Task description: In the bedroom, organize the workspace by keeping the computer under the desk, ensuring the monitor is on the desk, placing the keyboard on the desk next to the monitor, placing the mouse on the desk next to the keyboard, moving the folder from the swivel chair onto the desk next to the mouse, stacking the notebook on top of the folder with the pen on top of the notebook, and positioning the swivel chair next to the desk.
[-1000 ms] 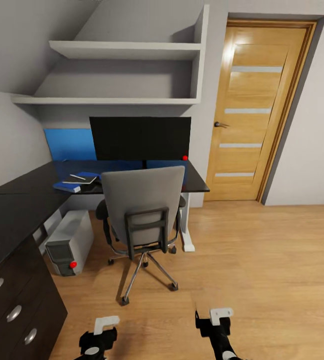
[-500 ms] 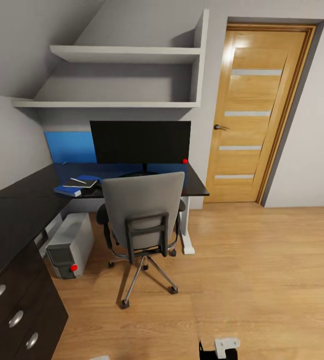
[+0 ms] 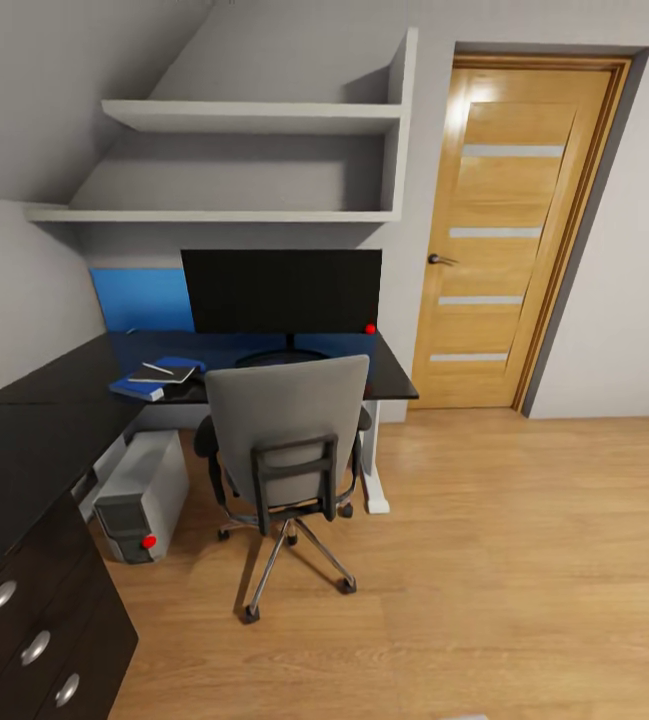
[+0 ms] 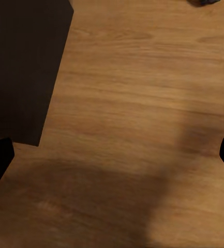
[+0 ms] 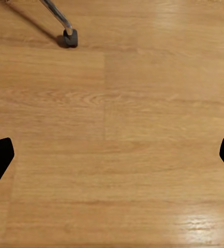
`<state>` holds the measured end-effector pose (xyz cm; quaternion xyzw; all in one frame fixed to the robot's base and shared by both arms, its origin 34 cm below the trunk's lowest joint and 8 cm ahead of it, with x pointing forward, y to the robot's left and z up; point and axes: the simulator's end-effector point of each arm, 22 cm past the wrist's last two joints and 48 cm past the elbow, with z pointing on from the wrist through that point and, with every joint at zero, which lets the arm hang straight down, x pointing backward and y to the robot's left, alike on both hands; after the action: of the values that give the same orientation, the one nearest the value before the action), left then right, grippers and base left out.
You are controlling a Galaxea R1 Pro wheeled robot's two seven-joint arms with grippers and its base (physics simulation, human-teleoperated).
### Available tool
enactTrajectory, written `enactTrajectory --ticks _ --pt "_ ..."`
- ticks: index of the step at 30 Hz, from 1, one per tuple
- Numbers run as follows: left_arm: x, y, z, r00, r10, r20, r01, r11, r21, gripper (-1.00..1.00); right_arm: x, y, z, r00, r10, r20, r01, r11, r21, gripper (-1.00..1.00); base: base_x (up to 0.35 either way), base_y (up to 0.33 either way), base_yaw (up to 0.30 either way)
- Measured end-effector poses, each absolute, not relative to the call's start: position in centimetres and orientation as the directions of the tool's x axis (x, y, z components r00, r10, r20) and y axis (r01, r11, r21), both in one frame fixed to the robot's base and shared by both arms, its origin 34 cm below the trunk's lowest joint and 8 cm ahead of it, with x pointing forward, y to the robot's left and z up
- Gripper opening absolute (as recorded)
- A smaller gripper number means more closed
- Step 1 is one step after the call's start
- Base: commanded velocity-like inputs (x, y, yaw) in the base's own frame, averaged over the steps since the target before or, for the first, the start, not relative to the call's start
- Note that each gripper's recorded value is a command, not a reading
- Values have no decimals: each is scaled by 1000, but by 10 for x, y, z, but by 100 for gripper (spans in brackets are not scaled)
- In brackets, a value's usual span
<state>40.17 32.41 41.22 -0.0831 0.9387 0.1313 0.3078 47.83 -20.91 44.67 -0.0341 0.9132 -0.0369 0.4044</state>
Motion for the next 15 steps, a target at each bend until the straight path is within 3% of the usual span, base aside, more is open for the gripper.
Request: enactTrajectory --ticks 15 --pt "415 321 448 -757 -72 -650 -232 959 164 100 481 -209 475 -671 -92 -736 -32 995 -95 100 0 0 0"
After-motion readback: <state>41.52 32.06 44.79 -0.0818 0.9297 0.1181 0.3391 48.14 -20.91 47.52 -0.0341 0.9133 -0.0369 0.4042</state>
